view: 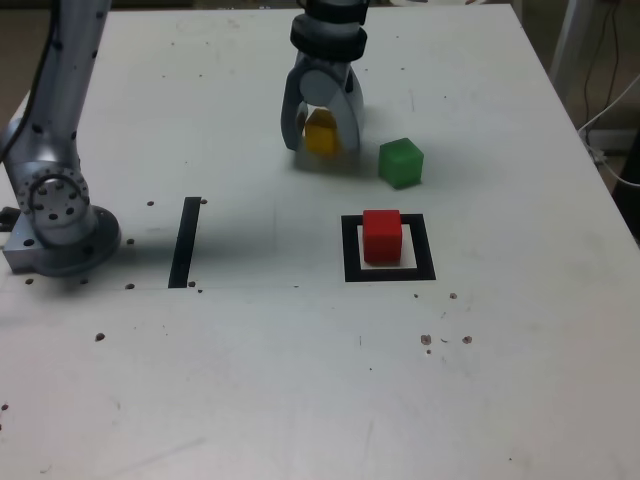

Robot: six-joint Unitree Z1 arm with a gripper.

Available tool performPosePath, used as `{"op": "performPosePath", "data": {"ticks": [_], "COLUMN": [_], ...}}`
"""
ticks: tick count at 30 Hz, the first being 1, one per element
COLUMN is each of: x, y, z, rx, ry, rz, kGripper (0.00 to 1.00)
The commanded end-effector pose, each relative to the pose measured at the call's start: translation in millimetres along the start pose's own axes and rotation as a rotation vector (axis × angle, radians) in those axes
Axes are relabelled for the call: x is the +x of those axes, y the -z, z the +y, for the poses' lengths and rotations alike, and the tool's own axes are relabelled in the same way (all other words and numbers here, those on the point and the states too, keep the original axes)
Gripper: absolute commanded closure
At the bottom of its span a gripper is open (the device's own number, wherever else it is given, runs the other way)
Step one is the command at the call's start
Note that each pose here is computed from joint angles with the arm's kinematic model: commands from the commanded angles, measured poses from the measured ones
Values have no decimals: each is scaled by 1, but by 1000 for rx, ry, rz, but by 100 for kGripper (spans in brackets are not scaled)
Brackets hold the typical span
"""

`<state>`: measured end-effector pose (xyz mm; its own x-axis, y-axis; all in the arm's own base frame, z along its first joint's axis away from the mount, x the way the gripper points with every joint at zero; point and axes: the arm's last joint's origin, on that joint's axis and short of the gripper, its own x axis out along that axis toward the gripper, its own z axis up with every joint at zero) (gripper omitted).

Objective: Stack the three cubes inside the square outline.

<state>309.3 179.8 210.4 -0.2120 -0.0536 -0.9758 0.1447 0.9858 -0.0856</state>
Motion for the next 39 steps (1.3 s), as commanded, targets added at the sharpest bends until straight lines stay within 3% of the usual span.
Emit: {"op": "performPosePath", "data": {"ticks": [1,13,20,31,39], "x": [1,-3,-22,-62,-77], "y": [-2,-4,-9,-14,-25], "z": [-1,-4,-23,-86,-139], "rx": [1,-1,-2,-57,-95], "ry": [5,6,-2,12,15], "rz": [1,-9,-29,-76,-87], "kGripper": [70,71,71,71,71]}}
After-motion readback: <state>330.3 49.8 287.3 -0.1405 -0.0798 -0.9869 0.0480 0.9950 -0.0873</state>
